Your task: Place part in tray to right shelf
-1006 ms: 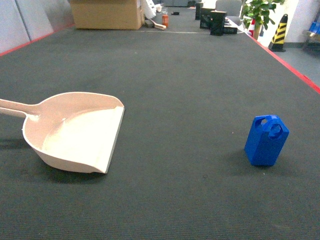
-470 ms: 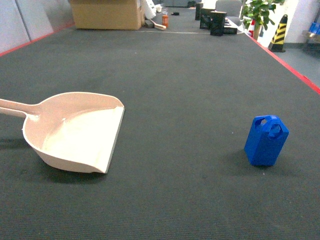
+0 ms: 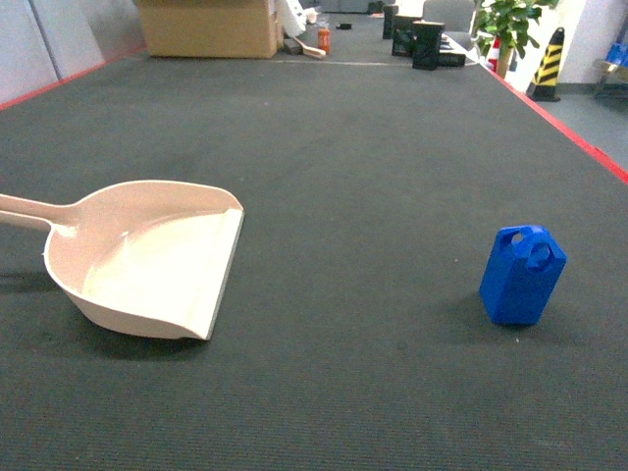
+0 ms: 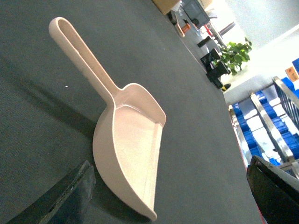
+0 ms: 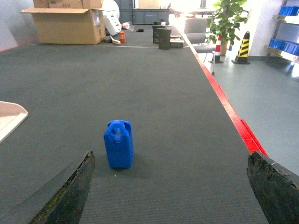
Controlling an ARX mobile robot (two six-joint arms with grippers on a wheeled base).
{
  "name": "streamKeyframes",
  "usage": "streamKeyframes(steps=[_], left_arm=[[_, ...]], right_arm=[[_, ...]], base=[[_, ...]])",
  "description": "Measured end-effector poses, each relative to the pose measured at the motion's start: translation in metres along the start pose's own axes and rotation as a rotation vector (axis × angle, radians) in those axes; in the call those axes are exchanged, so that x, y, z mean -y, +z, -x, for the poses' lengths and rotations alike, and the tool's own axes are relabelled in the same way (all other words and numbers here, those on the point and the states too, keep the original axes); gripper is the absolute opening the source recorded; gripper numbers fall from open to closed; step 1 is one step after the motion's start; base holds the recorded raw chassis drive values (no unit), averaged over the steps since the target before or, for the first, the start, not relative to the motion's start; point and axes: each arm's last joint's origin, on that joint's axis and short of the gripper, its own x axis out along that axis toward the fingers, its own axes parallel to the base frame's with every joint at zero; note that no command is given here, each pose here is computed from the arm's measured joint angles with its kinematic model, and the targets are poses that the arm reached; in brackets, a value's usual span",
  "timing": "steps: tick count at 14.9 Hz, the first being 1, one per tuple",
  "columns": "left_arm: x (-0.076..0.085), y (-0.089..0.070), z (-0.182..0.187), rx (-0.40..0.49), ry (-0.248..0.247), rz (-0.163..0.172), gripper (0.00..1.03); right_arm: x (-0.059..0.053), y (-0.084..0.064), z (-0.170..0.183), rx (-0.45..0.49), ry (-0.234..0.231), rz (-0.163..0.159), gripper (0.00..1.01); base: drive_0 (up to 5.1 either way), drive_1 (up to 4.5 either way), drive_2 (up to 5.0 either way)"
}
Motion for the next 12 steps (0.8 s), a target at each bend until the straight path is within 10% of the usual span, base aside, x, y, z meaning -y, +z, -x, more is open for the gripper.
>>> streamKeyframes(steps=[5,10,12], left_arm=[[-0.063,-0.002,-0.083,-0.060,0.154,0.299,0.98],[-0.063,-0.001,-0.083,0.015,0.087,0.318,0.98],[-0.079,-0.008,-0.107,0.037,0.068,0.398,0.98]], right_arm=[[0.000,0.000,0.000,0.000,0.000,0.000,0.98],[0.000,0.000,0.000,0.000,0.000,0.000,0.98],[0.000,0.000,0.000,0.000,0.000,0.000,0.98]], base=[[0.0,0.00,0.0],[0.0,0.00,0.0],[0.0,0.00,0.0]])
